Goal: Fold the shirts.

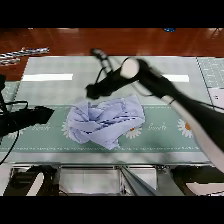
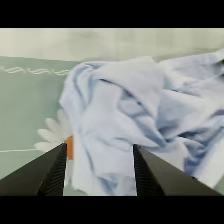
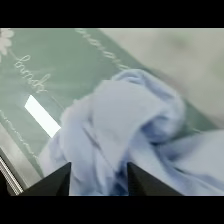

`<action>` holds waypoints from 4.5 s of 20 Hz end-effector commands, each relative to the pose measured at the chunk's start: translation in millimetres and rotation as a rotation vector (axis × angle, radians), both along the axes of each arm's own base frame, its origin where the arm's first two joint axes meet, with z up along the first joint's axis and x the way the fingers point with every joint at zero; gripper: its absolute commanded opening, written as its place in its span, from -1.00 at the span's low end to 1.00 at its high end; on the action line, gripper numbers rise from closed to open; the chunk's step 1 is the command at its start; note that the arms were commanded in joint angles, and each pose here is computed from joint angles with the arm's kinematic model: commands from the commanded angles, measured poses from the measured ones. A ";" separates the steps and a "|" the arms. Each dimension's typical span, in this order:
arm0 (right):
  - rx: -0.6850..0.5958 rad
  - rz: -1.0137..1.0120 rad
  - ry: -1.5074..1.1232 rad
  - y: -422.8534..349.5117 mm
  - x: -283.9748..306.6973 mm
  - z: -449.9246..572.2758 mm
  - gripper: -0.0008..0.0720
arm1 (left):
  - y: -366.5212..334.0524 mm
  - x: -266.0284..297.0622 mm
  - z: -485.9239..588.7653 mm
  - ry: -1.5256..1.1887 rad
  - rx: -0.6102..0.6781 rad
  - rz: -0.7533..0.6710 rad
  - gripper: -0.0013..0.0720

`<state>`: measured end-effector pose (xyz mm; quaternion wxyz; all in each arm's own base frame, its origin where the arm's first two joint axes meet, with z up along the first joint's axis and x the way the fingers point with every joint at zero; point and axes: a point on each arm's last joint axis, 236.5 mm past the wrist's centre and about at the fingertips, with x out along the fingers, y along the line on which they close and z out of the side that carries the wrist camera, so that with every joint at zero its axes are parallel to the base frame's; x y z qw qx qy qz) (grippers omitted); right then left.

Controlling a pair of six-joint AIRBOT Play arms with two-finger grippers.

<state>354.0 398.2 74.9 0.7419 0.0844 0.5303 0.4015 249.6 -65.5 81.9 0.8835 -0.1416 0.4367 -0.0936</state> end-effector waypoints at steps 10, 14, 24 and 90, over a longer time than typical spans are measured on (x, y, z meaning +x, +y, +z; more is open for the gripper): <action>-0.211 -0.732 0.186 -361.6 -49.7 -61.3 0.14 | -42.6 -66.6 -131.2 0.527 -0.485 0.013 0.42; -0.182 -0.711 0.291 -343.7 -88.7 -99.8 0.14 | -38.7 -64.3 -163.8 0.602 -0.425 0.027 0.42; -0.115 -0.637 0.369 -280.4 -101.3 -128.4 0.14 | -72.0 -33.8 -204.9 0.631 -0.396 0.002 -0.92; 0.023 -0.629 0.010 -280.0 193.5 -21.7 -0.39 | 24.8 204.5 -112.2 0.138 -0.215 0.201 -0.92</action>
